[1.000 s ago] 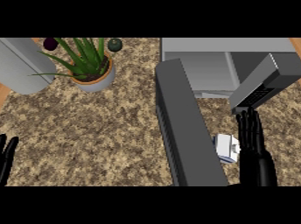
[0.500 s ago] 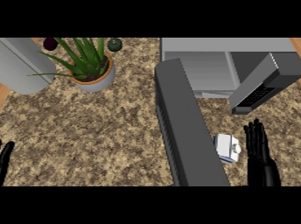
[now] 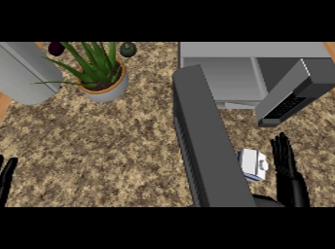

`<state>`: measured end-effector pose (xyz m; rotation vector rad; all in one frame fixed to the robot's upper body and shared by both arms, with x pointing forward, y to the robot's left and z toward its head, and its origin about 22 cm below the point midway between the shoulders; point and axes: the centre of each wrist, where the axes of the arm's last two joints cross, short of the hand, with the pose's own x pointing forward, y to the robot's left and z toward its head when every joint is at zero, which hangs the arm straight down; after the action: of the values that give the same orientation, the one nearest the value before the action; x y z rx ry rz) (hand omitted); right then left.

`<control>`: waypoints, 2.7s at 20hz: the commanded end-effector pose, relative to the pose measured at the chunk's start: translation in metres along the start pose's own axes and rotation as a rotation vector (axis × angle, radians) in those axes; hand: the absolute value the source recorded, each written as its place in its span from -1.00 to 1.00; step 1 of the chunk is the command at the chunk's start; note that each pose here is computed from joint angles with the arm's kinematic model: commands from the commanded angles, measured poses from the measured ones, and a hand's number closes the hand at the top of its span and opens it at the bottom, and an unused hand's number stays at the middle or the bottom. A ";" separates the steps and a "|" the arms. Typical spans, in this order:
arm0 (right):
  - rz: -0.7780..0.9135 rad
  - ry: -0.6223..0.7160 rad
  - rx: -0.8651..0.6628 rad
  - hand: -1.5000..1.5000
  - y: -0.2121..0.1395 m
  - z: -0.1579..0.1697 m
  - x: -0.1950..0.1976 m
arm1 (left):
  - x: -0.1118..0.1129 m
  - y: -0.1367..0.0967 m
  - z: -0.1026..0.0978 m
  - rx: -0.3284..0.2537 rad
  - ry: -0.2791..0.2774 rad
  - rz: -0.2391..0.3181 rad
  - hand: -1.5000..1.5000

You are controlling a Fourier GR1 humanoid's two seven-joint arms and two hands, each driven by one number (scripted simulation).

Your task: Pick up the milk, place it into the microwave and close the microwave

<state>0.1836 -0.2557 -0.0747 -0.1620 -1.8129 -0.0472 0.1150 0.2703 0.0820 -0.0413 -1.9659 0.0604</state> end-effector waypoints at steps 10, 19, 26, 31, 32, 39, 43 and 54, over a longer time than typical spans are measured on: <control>0.080 0.046 -0.086 -1.00 -0.017 -0.001 -0.053 | -0.002 -0.007 0.008 0.019 -0.003 -0.002 -1.00; 0.175 0.074 -0.158 -1.00 -0.047 -0.005 -0.082 | -0.002 0.012 0.009 0.006 0.004 0.012 -1.00; -0.170 0.121 0.186 -1.00 -0.039 0.016 -0.091 | -0.010 0.004 0.005 0.005 0.008 0.007 -1.00; -0.259 -0.001 0.220 1.00 -0.025 -0.001 -0.089 | 0.005 0.005 0.021 0.003 0.006 0.012 -1.00; -0.185 -0.042 0.188 1.00 -0.018 -0.006 -0.089 | 0.003 0.015 0.017 0.003 0.008 0.014 -1.00; -0.068 -0.114 0.011 1.00 -0.006 -0.033 -0.075 | -0.005 0.006 0.001 0.013 0.024 0.020 -1.00; -0.108 -0.158 0.095 1.00 -0.050 -0.066 -0.060 | 0.001 0.012 0.012 -0.001 0.039 0.021 -1.00; -0.224 -0.171 0.329 1.00 -0.074 -0.115 -0.037 | -0.002 0.017 0.010 -0.010 0.033 0.049 -1.00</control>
<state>0.2883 -0.3424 -0.0883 0.0691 -1.9415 0.0755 0.1095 0.2835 0.0733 -0.0922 -1.9421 0.0731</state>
